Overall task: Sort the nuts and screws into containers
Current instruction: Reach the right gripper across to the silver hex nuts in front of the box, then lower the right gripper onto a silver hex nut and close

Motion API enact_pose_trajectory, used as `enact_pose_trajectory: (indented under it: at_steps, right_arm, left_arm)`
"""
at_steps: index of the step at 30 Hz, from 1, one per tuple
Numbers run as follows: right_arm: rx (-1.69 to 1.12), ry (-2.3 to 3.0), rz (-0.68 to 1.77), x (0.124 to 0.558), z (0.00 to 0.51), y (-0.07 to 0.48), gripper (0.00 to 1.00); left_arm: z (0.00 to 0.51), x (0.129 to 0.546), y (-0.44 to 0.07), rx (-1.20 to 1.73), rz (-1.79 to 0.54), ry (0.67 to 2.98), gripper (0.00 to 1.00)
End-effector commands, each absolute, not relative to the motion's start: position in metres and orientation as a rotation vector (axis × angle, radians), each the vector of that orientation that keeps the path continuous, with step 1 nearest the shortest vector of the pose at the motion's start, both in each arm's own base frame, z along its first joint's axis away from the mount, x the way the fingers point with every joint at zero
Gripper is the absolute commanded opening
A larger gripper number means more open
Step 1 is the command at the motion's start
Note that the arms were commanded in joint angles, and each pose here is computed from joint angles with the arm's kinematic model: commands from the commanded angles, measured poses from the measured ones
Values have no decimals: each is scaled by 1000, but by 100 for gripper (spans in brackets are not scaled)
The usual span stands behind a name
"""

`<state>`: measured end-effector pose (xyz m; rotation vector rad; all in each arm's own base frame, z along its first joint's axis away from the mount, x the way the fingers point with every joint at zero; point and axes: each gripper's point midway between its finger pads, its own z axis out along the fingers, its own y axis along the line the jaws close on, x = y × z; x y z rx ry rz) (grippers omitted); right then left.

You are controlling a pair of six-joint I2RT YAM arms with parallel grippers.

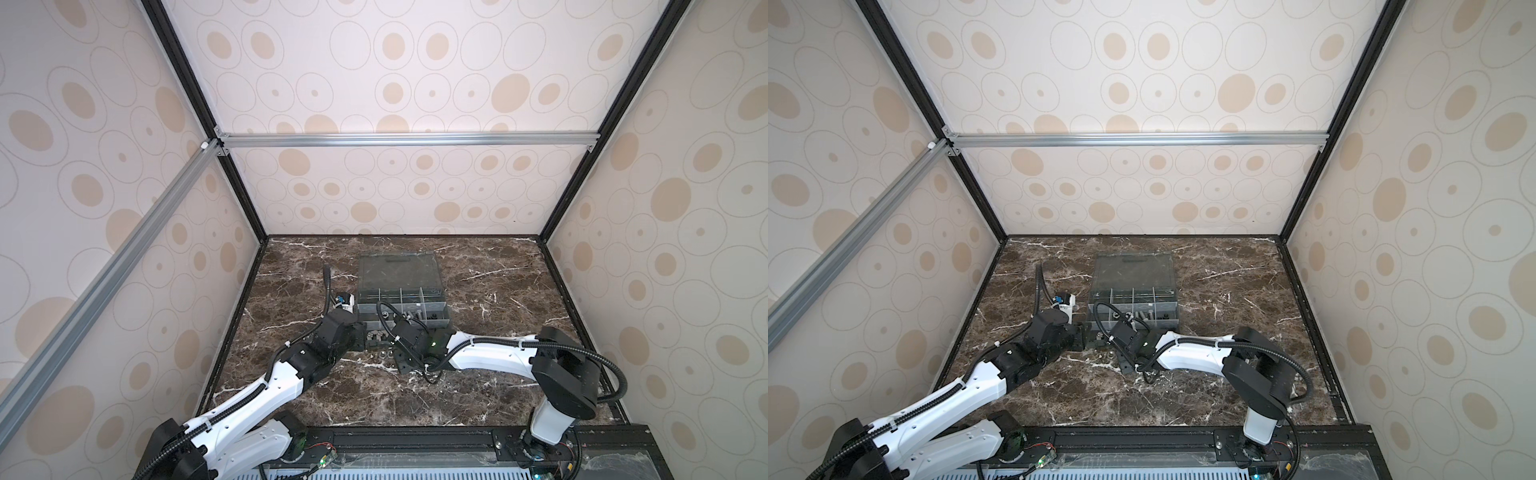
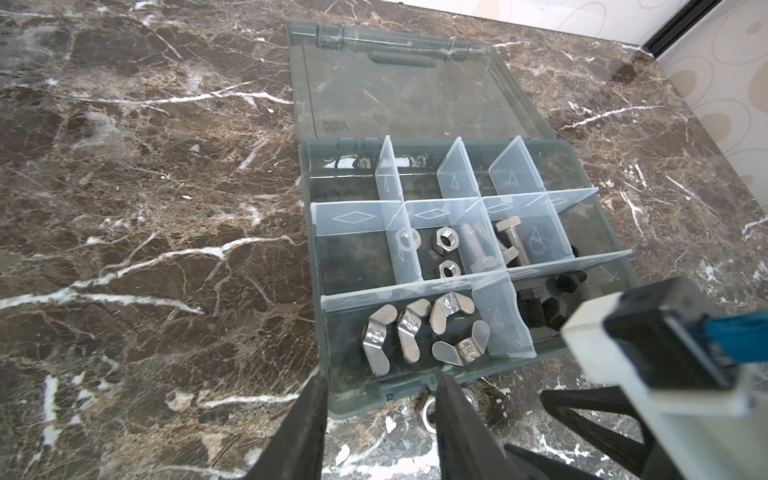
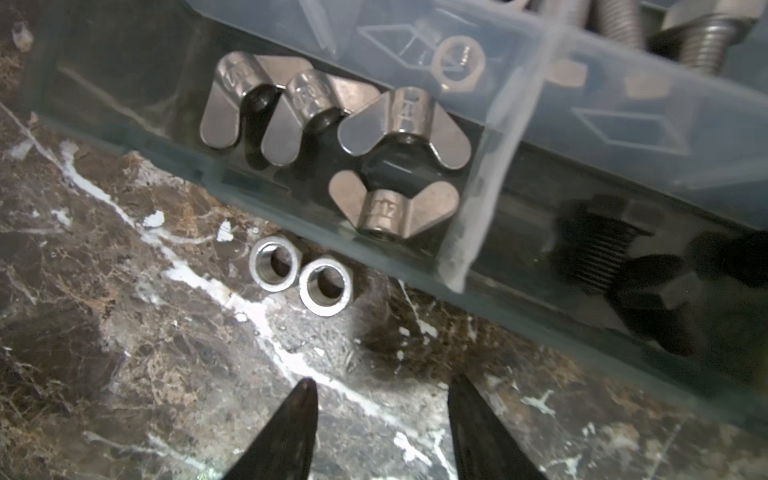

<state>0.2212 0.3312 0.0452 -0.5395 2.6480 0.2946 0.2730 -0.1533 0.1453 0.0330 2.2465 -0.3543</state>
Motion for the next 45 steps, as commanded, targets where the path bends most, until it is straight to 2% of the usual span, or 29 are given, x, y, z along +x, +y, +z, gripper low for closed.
enact_pose_trajectory:
  at_steps: [1,20,36,45]
  right_arm:
    - [-609,2636,320,219,45,347,54]
    - [-604,2666,219,231,20,357,53]
    - [-556,2672,163,234,7,358,28]
    - [-625,2656,206,210,13,356,24]
  left_arm:
    - [149,273,-144,-22,-348,2235,43]
    - [146,271,-145,-27,-374,2245,43]
    - [146,269,-144,-33,-377,2246,43]
    - [148,268,-142,-39,-372,2242,43]
